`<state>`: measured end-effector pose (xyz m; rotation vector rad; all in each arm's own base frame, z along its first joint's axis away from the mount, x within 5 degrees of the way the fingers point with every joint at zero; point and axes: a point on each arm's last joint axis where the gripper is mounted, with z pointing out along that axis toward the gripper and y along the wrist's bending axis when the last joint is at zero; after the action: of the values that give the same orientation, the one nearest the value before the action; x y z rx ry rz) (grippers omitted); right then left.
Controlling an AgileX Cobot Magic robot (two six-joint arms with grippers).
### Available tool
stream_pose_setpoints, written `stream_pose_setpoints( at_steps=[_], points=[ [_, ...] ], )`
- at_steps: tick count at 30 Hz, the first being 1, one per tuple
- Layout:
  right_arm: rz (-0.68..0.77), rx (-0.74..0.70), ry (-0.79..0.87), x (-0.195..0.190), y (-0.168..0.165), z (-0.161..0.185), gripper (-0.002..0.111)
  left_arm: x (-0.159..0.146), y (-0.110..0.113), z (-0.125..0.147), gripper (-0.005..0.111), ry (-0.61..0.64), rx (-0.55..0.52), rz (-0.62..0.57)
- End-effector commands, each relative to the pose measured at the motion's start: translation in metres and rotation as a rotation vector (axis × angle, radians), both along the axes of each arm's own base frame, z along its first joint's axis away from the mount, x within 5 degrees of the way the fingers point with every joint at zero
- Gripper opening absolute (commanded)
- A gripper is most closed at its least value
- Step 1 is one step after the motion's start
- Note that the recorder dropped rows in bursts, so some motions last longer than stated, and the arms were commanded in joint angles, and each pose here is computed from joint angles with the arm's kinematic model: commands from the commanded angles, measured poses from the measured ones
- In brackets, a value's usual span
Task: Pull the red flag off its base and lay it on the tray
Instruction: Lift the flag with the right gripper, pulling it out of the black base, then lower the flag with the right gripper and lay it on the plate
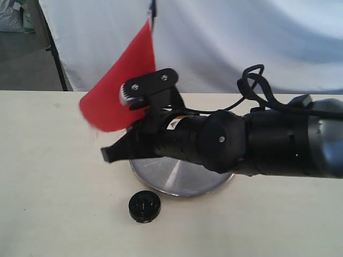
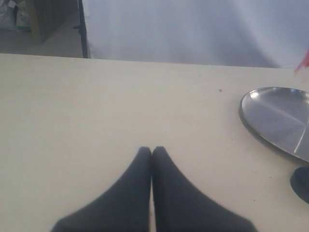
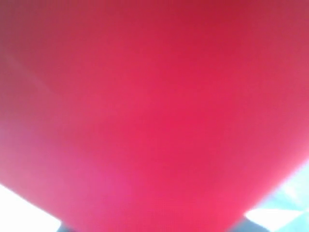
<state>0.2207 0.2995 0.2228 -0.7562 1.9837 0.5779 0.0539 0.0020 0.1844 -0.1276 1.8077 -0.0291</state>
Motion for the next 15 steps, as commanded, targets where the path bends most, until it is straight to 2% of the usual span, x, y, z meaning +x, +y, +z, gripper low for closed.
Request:
stream_pose_setpoints(
  at_steps=[1, 8, 15],
  points=[
    [-0.345, 0.153, 0.066, 0.042, -0.027, -0.018, 0.0, 0.0, 0.0, -0.001, 0.0, -0.002, 0.004, 0.002],
    [-0.437, 0.099, 0.276, 0.07, -0.051, -0.065, 0.0, 0.0, 0.0, -0.001, 0.0, -0.002, 0.004, 0.002],
    [-0.422, 0.026, 0.424, 0.081, -0.041, -0.1, 0.0, 0.0, 0.0, -0.001, 0.0, -0.002, 0.004, 0.002]
  ],
)
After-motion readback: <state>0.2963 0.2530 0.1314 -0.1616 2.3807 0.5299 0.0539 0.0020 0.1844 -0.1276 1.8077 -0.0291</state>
